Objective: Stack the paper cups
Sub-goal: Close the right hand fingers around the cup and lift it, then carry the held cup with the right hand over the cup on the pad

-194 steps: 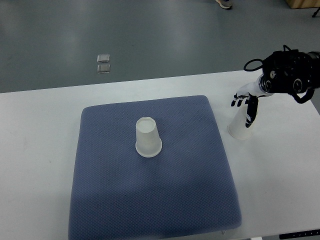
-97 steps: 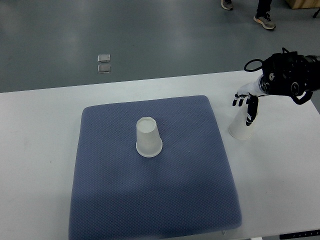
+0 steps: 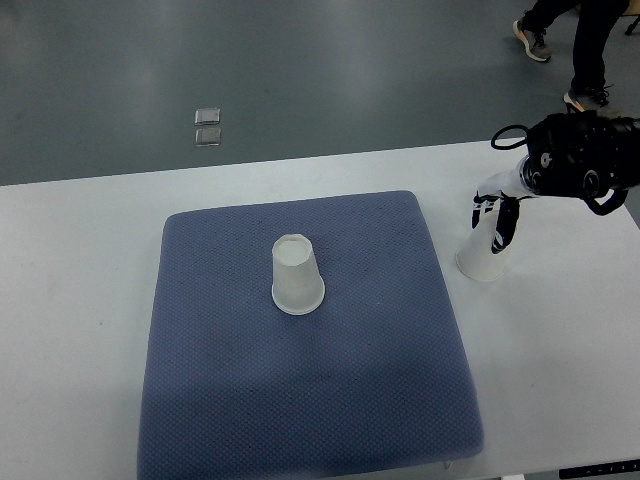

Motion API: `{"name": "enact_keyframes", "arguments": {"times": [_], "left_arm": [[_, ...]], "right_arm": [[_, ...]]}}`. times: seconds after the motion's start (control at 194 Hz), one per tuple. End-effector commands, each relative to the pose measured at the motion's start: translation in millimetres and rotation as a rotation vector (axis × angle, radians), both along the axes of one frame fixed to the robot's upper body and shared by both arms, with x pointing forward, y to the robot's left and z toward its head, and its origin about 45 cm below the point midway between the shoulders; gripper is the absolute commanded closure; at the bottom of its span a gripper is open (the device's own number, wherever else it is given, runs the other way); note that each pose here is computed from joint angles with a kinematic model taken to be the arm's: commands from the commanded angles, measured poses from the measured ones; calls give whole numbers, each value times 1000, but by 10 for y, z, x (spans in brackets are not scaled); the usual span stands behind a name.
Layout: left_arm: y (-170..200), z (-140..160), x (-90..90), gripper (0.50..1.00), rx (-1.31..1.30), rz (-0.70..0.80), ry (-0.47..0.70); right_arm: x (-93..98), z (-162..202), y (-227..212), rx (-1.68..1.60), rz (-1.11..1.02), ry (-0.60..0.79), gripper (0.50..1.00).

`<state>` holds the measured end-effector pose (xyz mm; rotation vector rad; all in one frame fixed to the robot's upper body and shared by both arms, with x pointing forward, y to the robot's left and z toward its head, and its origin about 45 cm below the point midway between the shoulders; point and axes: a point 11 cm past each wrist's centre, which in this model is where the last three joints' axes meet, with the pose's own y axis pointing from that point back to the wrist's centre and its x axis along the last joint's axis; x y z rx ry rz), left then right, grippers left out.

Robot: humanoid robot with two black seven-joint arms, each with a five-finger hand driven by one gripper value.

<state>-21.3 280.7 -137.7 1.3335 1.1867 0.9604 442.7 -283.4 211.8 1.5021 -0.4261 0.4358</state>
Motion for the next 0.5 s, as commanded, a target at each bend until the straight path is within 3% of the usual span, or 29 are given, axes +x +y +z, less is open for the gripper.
{"name": "enact_keyframes", "arguments": {"times": [0.0,0.129,0.319,0.494], "left_arm": [[0,0,-1,500,0,-1,0],[0,0,-1,500,0,-1,0],[0,0,8,500,0,-1,-1],[0,0,8,500,0,-1,-1]], "right_arm": [[12,28,-13,-8,6,-5,877],[43,118,-29,-1,0,-11,885],[139,603,128,15,30,-56,885],[166,1515,289,44,67,-92,875]]}}
